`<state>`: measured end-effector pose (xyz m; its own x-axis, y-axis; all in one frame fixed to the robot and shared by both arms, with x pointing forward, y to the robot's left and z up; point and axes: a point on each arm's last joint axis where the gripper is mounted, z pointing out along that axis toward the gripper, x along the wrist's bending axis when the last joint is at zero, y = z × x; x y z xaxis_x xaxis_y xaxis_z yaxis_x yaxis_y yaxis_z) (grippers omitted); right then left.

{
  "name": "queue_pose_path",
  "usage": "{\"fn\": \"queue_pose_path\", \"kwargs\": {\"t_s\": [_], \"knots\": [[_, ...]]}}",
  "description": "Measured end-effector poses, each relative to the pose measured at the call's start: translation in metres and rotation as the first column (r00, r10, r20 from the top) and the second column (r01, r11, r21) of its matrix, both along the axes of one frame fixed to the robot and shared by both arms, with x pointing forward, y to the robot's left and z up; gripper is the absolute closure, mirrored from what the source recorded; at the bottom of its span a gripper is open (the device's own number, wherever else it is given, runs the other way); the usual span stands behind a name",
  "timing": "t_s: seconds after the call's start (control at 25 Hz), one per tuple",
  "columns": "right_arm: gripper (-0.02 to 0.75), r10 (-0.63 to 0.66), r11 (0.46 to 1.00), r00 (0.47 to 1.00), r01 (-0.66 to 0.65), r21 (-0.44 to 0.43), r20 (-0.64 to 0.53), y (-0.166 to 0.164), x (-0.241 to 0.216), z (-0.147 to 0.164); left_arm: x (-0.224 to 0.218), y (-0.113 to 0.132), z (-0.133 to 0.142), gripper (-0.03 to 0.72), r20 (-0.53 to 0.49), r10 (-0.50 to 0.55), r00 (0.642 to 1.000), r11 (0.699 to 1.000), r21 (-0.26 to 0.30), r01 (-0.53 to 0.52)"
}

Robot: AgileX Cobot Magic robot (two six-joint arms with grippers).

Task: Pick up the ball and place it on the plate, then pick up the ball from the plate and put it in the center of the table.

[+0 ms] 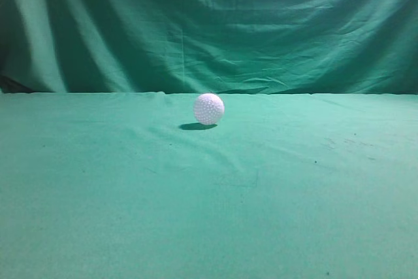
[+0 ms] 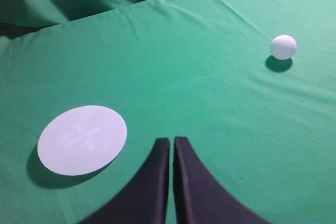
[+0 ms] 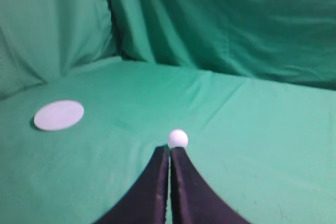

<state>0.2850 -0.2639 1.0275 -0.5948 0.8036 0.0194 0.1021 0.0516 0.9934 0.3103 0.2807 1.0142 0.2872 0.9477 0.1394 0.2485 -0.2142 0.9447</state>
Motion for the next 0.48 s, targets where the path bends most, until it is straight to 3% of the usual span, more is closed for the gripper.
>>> {"fn": "queue_pose_path", "kwargs": {"t_s": [0.48], "knots": [[0.738, -0.001, 0.999, 0.999, -0.001, 0.034, 0.042, 0.0024, 0.0032, -0.0101, 0.0001, 0.0001, 0.0001, 0.688, 0.001, 0.001, 1.000, 1.000, -0.002, -0.001]]}}
